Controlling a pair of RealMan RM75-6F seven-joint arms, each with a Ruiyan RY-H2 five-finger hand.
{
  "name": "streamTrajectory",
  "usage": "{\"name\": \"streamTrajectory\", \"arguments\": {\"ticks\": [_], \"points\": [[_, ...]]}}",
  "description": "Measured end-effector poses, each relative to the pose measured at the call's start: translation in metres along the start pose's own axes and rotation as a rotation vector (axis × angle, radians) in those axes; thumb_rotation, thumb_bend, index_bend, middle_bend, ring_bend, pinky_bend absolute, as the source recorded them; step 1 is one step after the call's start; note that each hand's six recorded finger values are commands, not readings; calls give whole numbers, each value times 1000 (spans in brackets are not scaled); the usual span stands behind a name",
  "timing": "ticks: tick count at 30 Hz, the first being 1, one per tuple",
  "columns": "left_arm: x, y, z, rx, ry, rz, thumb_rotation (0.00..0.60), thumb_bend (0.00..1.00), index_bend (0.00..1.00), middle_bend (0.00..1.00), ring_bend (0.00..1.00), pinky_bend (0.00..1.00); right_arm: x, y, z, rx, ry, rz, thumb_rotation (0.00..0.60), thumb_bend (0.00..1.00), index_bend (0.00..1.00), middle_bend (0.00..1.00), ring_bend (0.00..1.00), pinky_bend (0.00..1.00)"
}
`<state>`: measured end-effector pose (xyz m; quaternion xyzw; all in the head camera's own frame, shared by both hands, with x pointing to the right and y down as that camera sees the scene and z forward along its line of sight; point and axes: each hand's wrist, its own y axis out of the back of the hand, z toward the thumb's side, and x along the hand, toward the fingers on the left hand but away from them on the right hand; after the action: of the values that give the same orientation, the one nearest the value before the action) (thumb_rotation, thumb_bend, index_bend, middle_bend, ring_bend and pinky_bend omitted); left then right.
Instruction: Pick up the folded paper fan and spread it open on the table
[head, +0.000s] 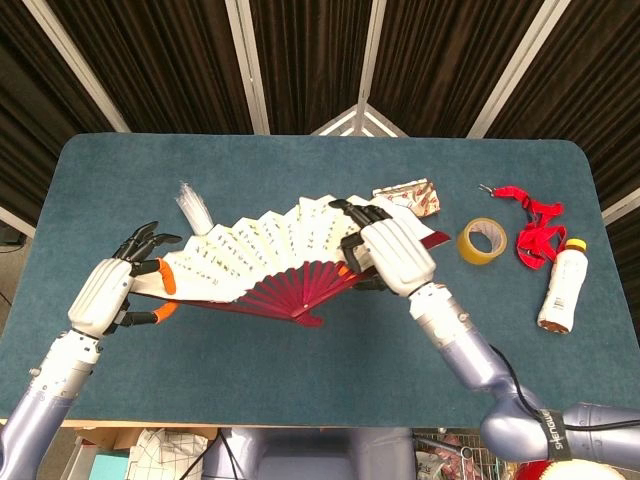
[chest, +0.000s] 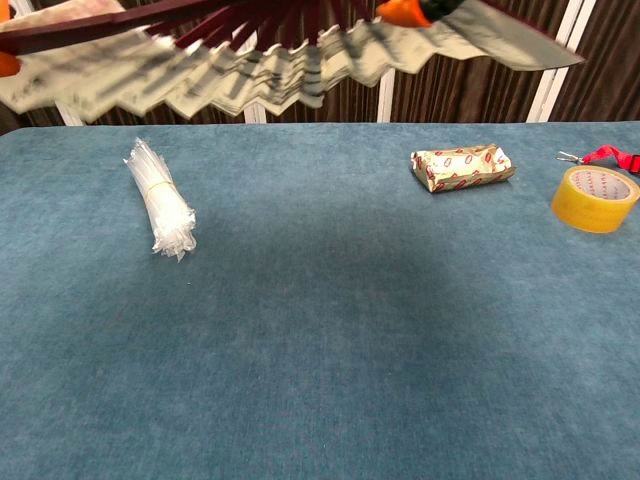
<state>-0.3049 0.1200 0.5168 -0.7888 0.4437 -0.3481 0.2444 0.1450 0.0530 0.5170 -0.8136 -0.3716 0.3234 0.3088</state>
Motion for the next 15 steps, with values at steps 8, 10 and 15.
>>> {"name": "streamTrajectory", "arguments": {"ticks": [8, 10, 15], "points": [[8, -12, 17, 58, -55, 1, 600, 469, 675, 183, 0, 110, 9, 15, -36, 8, -42, -22, 600, 397, 925, 174, 223, 221], [11, -16, 20, 67, -64, 1, 600, 468, 671, 183, 0, 110, 12, 16, -42, 8, -47, -21, 600, 396, 925, 174, 223, 221], [18, -23, 22, 94, -75, -1, 600, 467, 654, 183, 0, 110, 18, 20, -56, 8, -55, -23, 600, 397, 924, 174, 223, 221]]}}
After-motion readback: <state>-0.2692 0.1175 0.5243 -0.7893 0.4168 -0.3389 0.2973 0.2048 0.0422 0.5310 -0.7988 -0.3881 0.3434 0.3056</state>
